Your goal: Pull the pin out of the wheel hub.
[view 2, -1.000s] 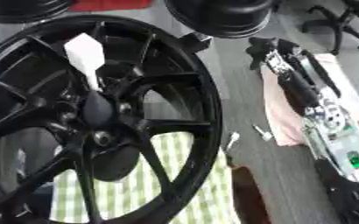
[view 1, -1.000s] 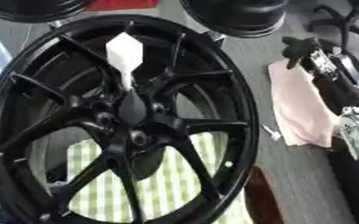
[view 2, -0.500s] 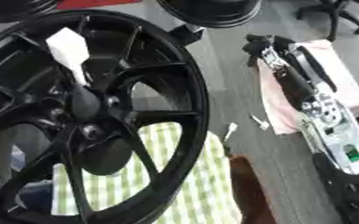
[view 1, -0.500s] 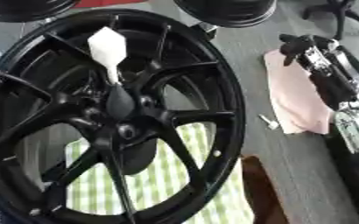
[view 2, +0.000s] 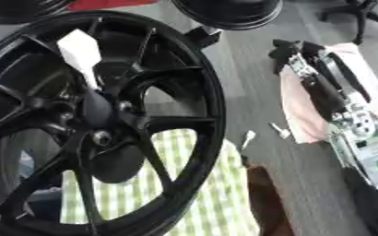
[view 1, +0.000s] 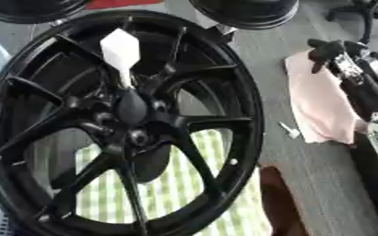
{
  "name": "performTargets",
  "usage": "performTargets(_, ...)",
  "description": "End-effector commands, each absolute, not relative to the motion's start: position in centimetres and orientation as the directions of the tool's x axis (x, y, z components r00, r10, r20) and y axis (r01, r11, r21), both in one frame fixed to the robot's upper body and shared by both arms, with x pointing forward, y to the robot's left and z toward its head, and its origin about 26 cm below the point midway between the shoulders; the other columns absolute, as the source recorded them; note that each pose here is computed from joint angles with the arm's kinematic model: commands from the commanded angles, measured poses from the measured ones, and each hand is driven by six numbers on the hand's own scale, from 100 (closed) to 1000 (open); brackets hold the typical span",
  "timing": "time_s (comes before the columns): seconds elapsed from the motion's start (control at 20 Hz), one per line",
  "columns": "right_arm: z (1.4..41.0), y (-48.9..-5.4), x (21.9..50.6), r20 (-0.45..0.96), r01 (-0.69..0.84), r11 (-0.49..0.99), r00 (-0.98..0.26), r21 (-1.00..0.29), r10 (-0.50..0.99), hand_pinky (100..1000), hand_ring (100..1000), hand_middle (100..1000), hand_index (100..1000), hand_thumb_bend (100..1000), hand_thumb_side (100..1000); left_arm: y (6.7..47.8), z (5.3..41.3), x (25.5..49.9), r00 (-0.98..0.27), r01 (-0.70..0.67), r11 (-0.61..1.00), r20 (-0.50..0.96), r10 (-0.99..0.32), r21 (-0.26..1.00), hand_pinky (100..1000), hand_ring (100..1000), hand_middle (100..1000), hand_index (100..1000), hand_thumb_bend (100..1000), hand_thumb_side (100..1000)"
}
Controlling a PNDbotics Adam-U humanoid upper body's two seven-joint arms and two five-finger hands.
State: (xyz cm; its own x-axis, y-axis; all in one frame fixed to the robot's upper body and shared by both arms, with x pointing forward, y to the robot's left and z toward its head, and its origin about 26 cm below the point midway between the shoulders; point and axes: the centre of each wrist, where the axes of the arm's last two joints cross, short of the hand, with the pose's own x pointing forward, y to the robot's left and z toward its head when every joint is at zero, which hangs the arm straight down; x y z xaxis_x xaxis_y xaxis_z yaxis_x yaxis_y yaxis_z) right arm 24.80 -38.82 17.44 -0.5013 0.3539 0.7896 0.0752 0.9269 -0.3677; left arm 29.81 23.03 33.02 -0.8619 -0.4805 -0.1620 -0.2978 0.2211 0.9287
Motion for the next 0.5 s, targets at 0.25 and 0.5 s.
performTargets(0.25,19.1,-38.6,25.0,0.754,0.053,0.908,-0.537,-0.416,0.377,920,959,415,626,100,685,21.1,35.2,28.9,-0.856,-0.324,0.079,-0.257,-0.449,0.943,816,761,696,796,311,563)
performTargets(0.5,19.4,-38.5,25.2,0.746,0.040,0.902,-0.546,-0.431,0.381,920,959,415,626,100,686,20.0,34.0,29.6,-0.838,-0.262,-0.044,-0.250,-0.486,0.964,820,745,715,803,327,606)
